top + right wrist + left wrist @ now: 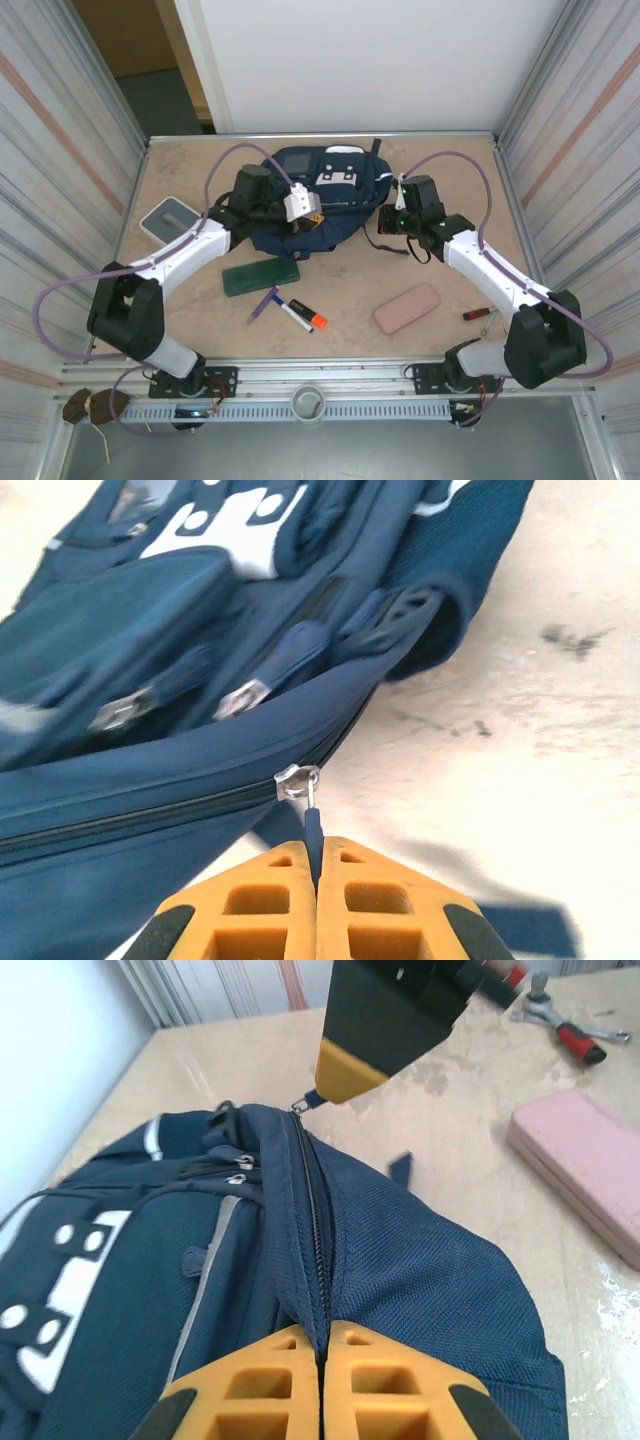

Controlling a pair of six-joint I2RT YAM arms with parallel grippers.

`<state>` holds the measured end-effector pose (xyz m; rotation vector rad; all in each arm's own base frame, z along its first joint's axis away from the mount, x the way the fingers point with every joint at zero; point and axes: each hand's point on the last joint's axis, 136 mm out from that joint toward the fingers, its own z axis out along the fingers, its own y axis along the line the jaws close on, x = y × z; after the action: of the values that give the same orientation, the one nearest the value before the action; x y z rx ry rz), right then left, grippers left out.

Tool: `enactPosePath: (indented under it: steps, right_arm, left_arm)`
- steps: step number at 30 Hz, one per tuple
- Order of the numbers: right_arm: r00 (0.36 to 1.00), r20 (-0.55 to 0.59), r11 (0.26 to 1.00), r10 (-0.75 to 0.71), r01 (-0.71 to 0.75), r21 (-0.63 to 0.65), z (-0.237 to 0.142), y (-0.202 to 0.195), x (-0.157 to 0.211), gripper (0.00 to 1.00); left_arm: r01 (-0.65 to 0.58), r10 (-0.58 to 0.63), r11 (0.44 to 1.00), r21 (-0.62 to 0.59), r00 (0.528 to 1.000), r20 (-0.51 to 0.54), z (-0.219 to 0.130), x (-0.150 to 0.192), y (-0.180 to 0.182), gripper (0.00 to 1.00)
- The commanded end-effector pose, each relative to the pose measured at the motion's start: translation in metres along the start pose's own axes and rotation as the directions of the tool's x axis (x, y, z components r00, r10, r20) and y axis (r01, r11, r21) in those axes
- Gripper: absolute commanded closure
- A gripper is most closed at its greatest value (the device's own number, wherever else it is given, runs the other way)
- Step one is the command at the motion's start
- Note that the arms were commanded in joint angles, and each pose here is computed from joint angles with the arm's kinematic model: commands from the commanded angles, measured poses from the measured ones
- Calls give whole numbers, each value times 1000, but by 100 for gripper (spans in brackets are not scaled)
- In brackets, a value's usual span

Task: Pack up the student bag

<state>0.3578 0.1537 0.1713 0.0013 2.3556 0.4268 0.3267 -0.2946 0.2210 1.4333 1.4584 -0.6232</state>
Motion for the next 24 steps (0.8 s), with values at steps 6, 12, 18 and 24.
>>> enactPosePath:
  steps: [6, 12, 18, 24]
  right_arm:
    - [997, -10, 964, 73, -68, 258, 29, -87, -9, 100]
    - [988, -73, 989, 137, -133, 57, 38, -77, -11, 88]
    - [938, -68, 914, 339, -345, -214, 6, -49, -29, 42]
    - [845, -81, 833, 529, -535, -141, 54, -71, -42, 20]
  left_arm:
    - [-85, 100, 993, -83, 976, 194, -47, -55, 23, 100]
    - [-72, 81, 996, -49, 973, 216, -41, -54, 23, 100]
    - [-58, 57, 998, -3, 978, 199, -25, -45, 16, 100]
    - [-44, 39, 999, 22, 983, 182, -15, -38, 14, 100]
